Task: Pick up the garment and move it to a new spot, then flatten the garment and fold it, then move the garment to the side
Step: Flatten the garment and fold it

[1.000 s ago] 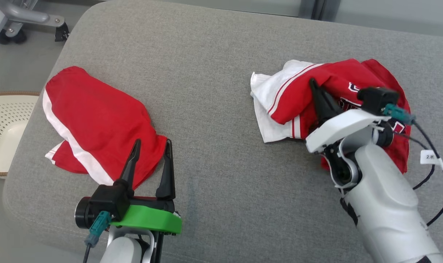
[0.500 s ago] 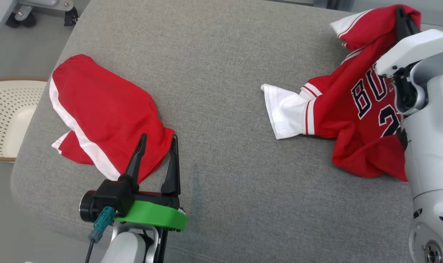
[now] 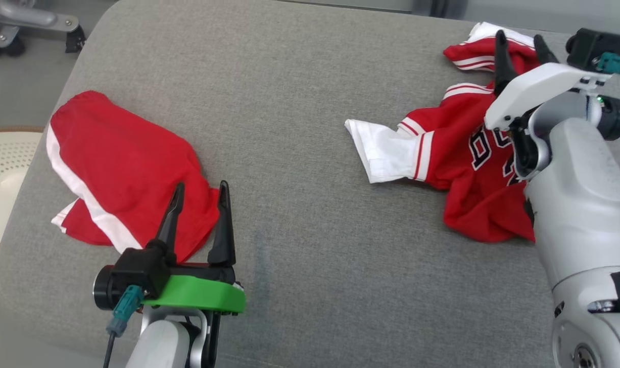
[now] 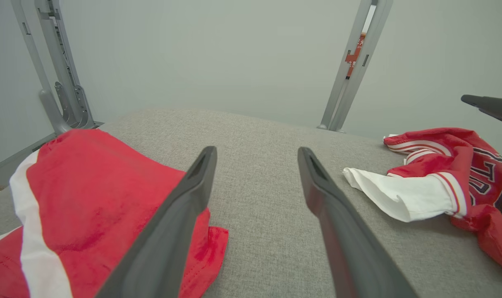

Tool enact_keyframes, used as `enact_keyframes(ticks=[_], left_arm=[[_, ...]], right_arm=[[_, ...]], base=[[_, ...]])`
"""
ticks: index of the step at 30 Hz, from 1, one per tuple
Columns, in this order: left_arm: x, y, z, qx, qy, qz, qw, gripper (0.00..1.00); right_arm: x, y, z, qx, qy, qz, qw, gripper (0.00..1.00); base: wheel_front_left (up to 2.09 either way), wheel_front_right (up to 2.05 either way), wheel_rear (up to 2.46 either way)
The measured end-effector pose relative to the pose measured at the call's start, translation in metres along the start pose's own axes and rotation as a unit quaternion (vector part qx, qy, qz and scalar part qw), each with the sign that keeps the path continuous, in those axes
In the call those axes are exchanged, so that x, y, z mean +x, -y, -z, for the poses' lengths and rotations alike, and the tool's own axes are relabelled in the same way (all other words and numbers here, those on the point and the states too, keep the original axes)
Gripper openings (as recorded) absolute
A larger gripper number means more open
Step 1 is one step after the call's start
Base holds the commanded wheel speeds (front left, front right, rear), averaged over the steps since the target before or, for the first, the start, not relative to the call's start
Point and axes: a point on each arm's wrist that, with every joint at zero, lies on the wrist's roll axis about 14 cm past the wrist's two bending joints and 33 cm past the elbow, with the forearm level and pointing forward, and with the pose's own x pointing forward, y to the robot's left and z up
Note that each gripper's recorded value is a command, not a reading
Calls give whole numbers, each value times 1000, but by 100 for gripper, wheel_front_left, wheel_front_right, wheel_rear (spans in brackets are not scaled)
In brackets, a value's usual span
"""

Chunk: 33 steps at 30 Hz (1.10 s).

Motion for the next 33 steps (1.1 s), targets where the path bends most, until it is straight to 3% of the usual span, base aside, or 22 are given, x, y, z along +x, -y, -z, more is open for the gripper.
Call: enact_keyframes(ticks=[10,16,25,33], left_arm=[[11,21,-21,-7,36,33,999,100],[15,32,-28,-8,48,47,998,100],[13,51,-29,-11,50,73,996,100],[13,56,-18,-4,36,81,996,100]], right_arm=[[-66,4,-18,-41,74,-29,996,100],[-121,26,-23,-40,115,-8,993,100],[-199,56,-11,-8,143,64,988,100],[-218,62,-1,-1,138,85,987,100]], base=[[0,0,0],[0,0,0],[0,0,0],[0,0,0]])
